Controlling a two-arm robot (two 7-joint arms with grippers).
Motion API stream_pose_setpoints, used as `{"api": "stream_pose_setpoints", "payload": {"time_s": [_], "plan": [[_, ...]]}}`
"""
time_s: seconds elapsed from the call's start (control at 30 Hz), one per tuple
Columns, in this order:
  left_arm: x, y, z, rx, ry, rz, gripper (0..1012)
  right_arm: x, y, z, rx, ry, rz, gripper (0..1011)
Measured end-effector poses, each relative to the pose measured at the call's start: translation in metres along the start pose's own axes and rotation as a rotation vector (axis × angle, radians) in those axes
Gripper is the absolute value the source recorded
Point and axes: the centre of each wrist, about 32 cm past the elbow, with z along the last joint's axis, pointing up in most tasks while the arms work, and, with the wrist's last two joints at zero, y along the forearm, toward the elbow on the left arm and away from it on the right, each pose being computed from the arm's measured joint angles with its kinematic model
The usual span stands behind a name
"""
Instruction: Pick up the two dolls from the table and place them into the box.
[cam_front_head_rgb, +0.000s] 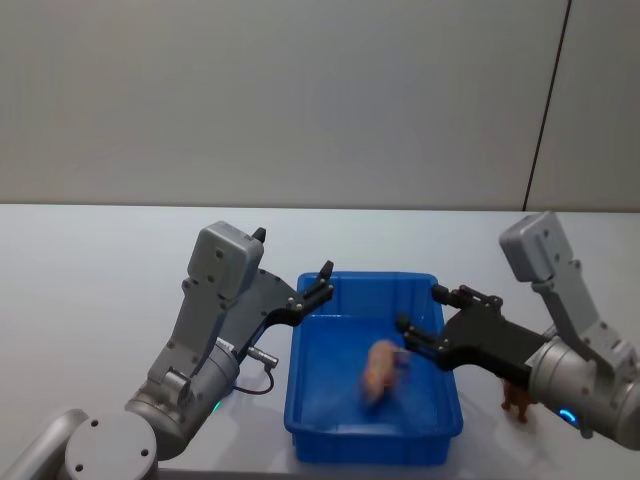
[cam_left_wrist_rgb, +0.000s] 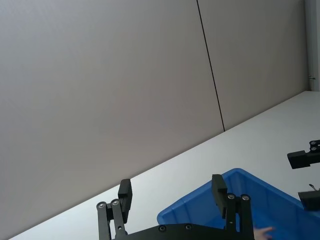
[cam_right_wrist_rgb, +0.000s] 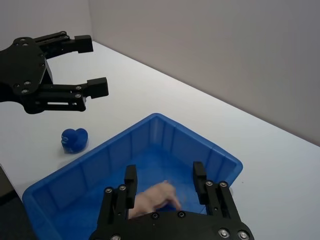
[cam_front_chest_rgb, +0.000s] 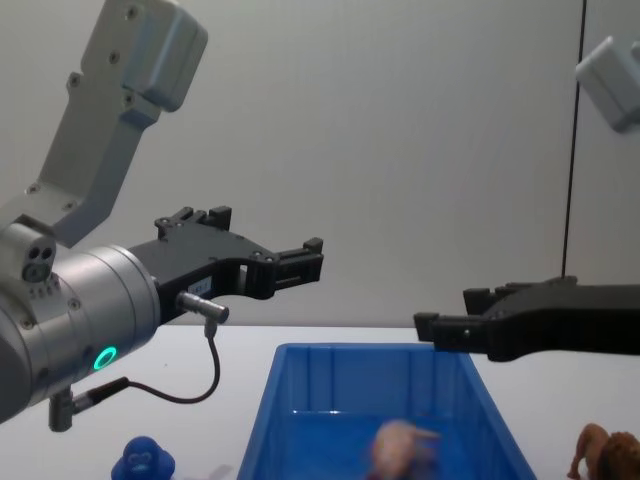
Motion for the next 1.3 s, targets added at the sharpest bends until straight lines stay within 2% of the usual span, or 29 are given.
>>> {"api": "stream_pose_setpoints", "payload": {"time_s": [0.1,0.27,0.47,0.8,1.0,1.3], "plan": [[0.0000,0.0000,0.0000,0.000,0.000,0.000,1001,-0.001,0.001,-0.001,-0.002,-0.001,0.002,712],[0.0000,0.0000,0.0000,0.000,0.000,0.000,1001,0.000,0.000,-0.001,0.003,0.002,-0.011,883],[0.0000,0.0000,0.0000,0.000,0.000,0.000,1002,0.008,-0.005,-0.003,0.019,0.020,-0.048,1001],[0.0000,0.0000,0.0000,0.000,0.000,0.000,1001,0.025,-0.021,-0.011,0.019,0.052,-0.104,1001],[0.0000,0.0000,0.0000,0.000,0.000,0.000,1001,0.035,-0.035,-0.022,-0.008,0.064,-0.129,1001],[0.0000,0.0000,0.0000,0.000,0.000,0.000,1001,0.042,-0.053,-0.038,-0.060,0.072,-0.142,1001]]}}
